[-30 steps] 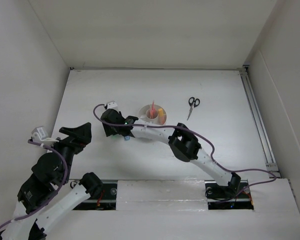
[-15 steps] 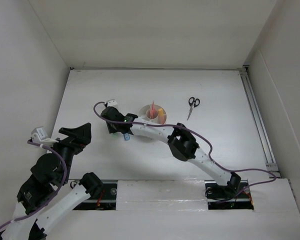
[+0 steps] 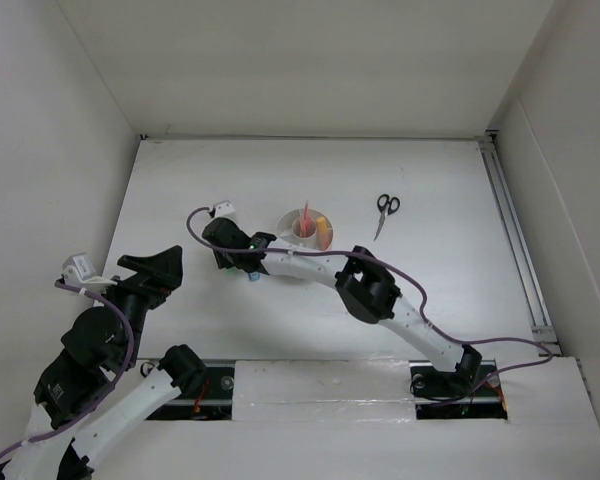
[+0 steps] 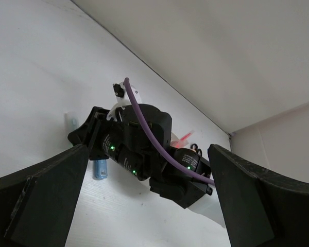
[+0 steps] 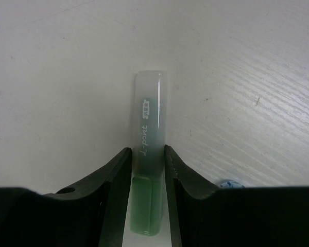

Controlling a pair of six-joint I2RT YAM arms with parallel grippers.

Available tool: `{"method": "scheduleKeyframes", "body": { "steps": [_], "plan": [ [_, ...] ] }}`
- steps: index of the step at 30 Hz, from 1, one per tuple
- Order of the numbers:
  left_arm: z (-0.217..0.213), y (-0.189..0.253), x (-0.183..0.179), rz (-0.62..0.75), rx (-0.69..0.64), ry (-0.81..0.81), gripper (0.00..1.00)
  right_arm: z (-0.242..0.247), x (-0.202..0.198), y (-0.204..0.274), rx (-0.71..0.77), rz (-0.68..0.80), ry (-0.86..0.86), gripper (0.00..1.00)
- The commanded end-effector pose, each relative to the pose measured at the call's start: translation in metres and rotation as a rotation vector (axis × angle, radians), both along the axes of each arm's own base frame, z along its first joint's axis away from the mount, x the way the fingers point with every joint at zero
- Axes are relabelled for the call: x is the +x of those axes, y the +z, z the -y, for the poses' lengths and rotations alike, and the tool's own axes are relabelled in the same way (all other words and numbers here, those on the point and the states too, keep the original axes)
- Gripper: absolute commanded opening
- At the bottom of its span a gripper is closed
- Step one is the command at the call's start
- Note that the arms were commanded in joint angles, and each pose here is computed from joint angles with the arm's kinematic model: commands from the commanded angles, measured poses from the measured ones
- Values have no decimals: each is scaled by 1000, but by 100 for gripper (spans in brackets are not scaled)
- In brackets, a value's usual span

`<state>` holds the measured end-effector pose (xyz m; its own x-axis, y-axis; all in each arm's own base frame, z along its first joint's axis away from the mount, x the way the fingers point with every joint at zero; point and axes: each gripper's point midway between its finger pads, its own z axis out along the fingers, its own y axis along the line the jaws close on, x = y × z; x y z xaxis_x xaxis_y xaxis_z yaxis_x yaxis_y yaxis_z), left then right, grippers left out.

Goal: Sort the stationery into containers
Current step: Pick up the pen from the center of the board.

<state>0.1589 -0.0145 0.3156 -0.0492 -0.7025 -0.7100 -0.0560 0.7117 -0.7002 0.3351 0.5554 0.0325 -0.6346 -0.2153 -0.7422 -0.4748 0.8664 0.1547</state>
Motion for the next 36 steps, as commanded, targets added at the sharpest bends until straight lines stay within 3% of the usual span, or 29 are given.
{"method": "scheduleKeyframes", "body": {
  "steps": [1,11,19,21,23,25,29,30,36],
  "plan": [
    [-4,14,-2,45,-30,6,100,57,-31,-80,-292,-108,4,37],
    [-2,13,-1,39,-15,5,100,76,-48,-106,-402,-107,-7,40],
    [-4,14,-2,45,-21,5,100,76,-58,-114,-404,-128,17,42],
    [-4,14,-2,45,-21,5,100,77,-60,-119,-409,-139,22,34],
    [-4,14,-2,45,-21,5,100,76,-62,-119,-411,-145,38,14],
    [-4,14,-2,45,-21,5,100,67,-68,-120,-364,-163,86,0],
    [-5,15,-3,52,-28,6,100,36,-81,-82,-152,-150,223,0],
    [-5,15,-3,52,-28,6,100,26,-81,-48,-83,-105,270,0],
    [-4,13,-2,52,-28,6,100,1,-87,49,178,54,438,0]
  ]
}}
